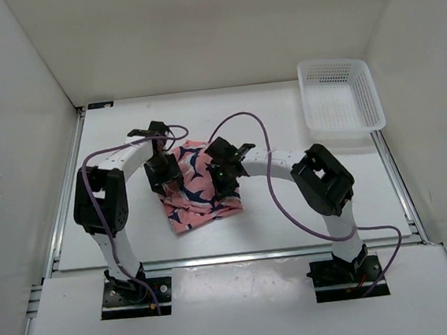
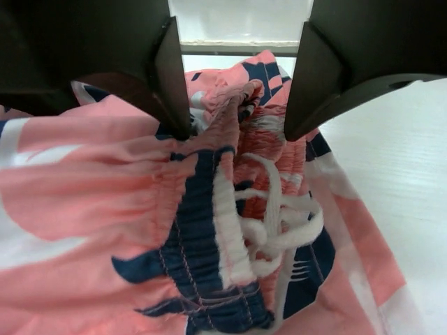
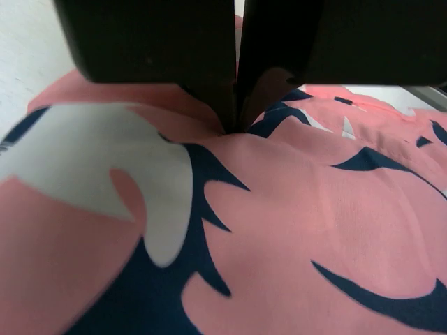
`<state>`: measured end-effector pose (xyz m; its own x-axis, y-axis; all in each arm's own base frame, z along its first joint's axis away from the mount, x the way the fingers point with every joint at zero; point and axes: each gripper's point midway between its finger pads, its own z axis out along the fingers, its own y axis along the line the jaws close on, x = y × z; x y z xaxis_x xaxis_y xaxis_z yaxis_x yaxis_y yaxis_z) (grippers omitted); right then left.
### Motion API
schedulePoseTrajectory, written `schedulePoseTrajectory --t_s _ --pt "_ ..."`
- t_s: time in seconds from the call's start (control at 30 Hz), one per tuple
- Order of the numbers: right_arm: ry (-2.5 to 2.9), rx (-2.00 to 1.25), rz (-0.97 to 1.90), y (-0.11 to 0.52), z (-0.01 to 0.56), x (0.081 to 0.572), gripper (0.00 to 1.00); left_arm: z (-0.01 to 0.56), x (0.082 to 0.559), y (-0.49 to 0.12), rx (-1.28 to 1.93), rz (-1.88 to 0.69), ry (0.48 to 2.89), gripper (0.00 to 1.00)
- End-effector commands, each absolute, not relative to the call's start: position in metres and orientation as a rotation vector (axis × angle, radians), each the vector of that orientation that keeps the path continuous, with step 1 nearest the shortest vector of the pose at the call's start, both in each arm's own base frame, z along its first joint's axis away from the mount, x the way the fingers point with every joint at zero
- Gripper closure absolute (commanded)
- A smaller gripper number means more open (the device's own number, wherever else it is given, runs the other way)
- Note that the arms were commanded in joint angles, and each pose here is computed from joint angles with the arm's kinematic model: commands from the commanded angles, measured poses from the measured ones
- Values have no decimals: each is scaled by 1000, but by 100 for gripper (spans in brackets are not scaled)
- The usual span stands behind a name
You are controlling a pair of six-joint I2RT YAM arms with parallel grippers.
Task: Fold and stack the shorts
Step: Fold the shorts
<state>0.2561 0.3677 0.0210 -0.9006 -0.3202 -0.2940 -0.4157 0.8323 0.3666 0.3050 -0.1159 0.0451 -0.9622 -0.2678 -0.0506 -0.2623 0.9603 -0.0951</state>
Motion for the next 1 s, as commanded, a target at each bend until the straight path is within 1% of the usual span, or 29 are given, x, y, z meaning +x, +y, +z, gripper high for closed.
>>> schedulePoseTrajectory --t_s 0.0,0.1,0.13,0.2,0.23,0.27,0.3,0.33,0.37,0.4,0.43,0.47,0.5,0.53,0.63,0.77,0.83,0.9,0.93,0.97 --pt "2746 -510 611 370 29 273 100 72 313 -112 -416 -152 2945 32" --pt "2665 -479 585 363 57 281 100 91 319 -108 -412 -161 2896 32" --pt "2608 -465 602 363 81 285 100 99 322 -108 -410 -170 2880 32" --pt "2555 -434 570 357 98 292 100 110 329 -107 -418 -186 2844 36" --pt "2519 -435 567 355 110 295 100 115 333 -108 -415 -195 2827 36" --pt "2506 -427 560 355 114 298 98 118 336 -109 -413 -200 2817 37" --pt "2473 -433 564 359 124 304 98 110 339 -108 -433 -179 2833 39" --pt "2483 -419 552 360 118 313 98 107 341 -109 -435 -174 2842 46" --pt "2495 -421 544 362 115 315 98 101 346 -110 -450 -176 2840 50" --pt "2474 -406 575 369 124 328 98 83 351 -111 -455 -161 2867 51" --pt "2509 -392 565 373 106 336 98 75 353 -112 -458 -150 2888 54" --pt "2513 -381 559 376 101 345 98 68 358 -107 -477 -128 2896 59" --pt "2527 -383 549 385 89 354 98 57 357 -107 -482 -111 2924 60" --pt "2531 -371 553 391 85 360 98 42 361 -103 -500 -82 2946 60" --pt "2564 -341 512 397 62 376 98 24 363 -103 -506 -61 2980 62" --pt "2589 -246 456 387 47 389 100 26 379 -105 -473 -62 2954 62" --pt "2626 -175 401 368 31 391 100 29 386 -108 -442 -58 2941 62" --pt "2634 -131 400 360 33 391 100 33 396 -114 -397 -66 2930 60" --pt "2632 -119 398 355 36 393 100 39 397 -119 -379 -70 2930 58" --pt "2623 -109 370 349 38 393 97 39 399 -120 -379 -67 2934 54"
